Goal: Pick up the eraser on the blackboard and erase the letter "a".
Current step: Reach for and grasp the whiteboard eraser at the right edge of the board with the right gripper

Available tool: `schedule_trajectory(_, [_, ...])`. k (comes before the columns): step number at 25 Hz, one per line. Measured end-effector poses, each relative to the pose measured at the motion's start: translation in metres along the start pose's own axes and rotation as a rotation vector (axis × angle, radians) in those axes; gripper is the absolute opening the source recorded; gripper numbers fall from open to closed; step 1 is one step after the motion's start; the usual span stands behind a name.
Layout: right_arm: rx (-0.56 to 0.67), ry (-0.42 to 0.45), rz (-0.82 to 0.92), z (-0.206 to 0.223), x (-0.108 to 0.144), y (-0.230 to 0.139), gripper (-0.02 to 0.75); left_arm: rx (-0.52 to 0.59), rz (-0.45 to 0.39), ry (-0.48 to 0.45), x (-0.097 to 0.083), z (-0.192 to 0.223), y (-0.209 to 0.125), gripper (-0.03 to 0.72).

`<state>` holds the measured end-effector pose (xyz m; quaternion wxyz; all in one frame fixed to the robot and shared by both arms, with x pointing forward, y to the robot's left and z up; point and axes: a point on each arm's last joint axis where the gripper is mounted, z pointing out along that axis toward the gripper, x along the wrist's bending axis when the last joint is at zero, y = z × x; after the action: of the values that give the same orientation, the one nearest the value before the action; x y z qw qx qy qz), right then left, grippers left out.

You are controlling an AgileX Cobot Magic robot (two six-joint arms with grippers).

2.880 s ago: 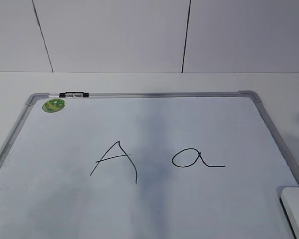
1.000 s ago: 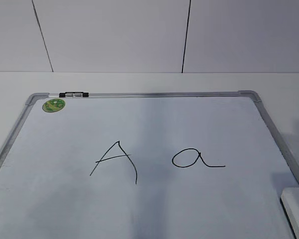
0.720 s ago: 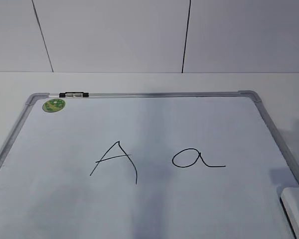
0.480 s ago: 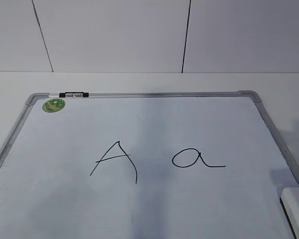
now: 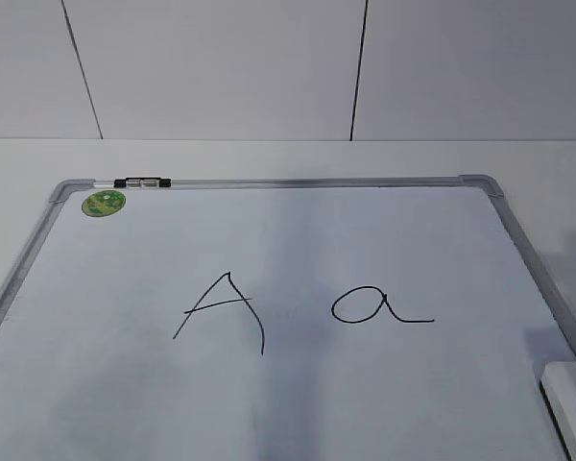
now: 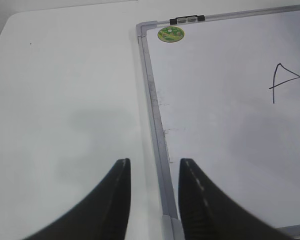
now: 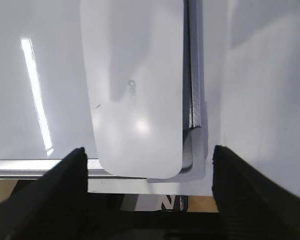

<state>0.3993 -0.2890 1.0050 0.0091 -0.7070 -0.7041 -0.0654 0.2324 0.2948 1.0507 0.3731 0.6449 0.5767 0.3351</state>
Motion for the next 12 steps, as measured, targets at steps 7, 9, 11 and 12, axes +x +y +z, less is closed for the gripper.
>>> schedule_trajectory(7, [0.017, -0.006, -0.012, -0.005, 0.003, 0.0, 0.592, 0.0, 0.0, 0.0, 0.0, 0.0, 0.0, 0.245])
schedule_trajectory(9, [0.006, -0.021, -0.043, -0.011, 0.009, 0.003, 0.592, 0.0, 0.0, 0.0, 0.0, 0.0, 0.0, 0.245])
schedule_trajectory(11, [-0.015, -0.059, -0.068, -0.017, 0.016, 0.007, 0.591, 0.0, 0.0, 0.0, 0.0, 0.0, 0.0, 0.245])
schedule_trajectory(12, [-0.027, -0.072, -0.075, -0.02, 0.02, 0.008, 0.591, 0.0, 0.0, 0.0, 0.0, 0.0, 0.0, 0.245])
